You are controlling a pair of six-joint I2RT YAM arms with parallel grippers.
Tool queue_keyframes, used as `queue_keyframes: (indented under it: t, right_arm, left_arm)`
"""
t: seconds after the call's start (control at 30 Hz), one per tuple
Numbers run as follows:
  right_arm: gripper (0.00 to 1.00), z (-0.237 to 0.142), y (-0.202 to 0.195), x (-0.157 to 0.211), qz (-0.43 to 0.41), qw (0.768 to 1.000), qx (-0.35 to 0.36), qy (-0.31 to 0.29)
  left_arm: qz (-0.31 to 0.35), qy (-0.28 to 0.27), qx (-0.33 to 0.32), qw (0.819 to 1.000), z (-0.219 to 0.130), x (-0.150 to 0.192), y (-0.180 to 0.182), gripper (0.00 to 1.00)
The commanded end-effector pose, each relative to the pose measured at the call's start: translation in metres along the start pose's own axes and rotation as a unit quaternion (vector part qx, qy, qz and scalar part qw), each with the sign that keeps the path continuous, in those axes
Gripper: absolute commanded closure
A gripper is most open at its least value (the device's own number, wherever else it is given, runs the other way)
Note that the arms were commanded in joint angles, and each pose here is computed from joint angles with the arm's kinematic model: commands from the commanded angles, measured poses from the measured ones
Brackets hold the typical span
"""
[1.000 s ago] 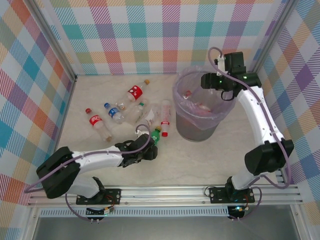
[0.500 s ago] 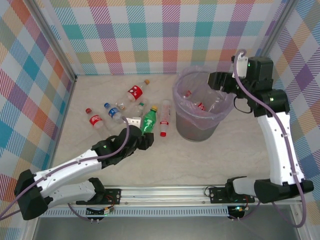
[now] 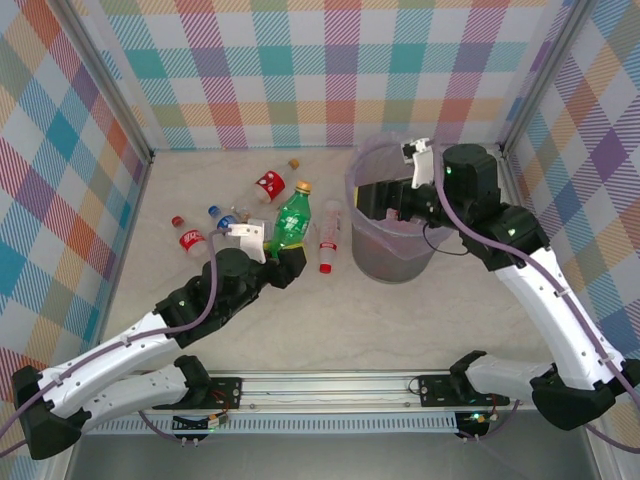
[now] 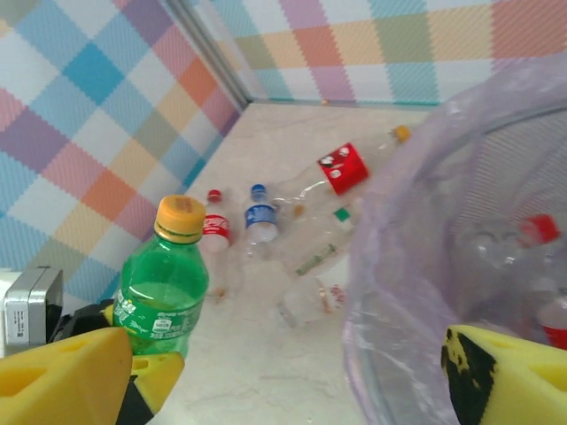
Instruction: Put the plastic bottles in the bin
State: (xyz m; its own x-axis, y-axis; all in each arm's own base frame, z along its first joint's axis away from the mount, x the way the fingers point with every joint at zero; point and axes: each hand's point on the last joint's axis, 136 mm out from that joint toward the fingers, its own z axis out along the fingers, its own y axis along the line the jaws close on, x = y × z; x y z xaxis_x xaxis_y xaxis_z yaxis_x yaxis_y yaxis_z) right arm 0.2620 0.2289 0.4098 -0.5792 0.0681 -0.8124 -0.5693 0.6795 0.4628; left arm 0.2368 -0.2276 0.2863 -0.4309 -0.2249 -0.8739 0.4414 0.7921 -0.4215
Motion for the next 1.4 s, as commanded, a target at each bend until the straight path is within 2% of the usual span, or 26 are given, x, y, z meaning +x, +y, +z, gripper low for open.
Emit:
queue_keyframes:
  t: [0.0, 0.1, 0.27, 0.47, 0.73, 1.07, 1.13, 1.2, 1.37]
  right_arm:
    - [0.06, 0.000, 0.032, -0.012, 0.004, 0.997, -0.073, -0.029]
    - [0.05, 0.020, 0.043, -0.008, -0.004, 0.996, -0.085, -0.008]
    - [0.05, 0.045, 0.046, -0.002, -0.007, 0.996, -0.087, 0.006]
    - [0.08, 0.064, 0.052, 0.010, 0.014, 0.993, -0.112, 0.035]
    - [0.23, 0.079, 0.058, 0.036, 0.036, 0.988, -0.134, 0.074]
    - [0.45, 0.086, 0.035, 0.049, 0.043, 0.992, -0.084, 0.081]
    - [0.47, 0.086, 0.034, 0.046, 0.039, 0.993, -0.079, 0.075]
    - [0.51, 0.087, 0.034, 0.042, 0.037, 0.994, -0.078, 0.069]
    - [0.58, 0.085, 0.022, 0.026, 0.017, 0.998, -0.042, 0.036]
  left_arm:
    - [-0.012, -0.032, 0.078, 0.996, -0.003, -0.009, -0.028, 0.52]
    - [-0.023, -0.042, 0.109, 0.993, 0.000, -0.006, -0.037, 0.52]
    - [-0.014, -0.029, 0.138, 0.990, 0.004, -0.001, -0.052, 0.53]
    - [-0.016, -0.044, 0.151, 0.987, 0.006, -0.005, -0.058, 0.53]
    - [-0.008, -0.059, 0.142, 0.988, 0.014, -0.010, -0.058, 0.54]
    - [0.005, -0.067, 0.134, 0.989, 0.024, -0.008, -0.057, 0.50]
    - [0.009, -0.063, 0.129, 0.990, 0.025, -0.008, -0.056, 0.44]
    - [0.017, -0.057, 0.115, 0.992, 0.027, -0.008, -0.053, 0.30]
    - [0.024, -0.049, 0.095, 0.994, 0.027, -0.009, -0.048, 0.03]
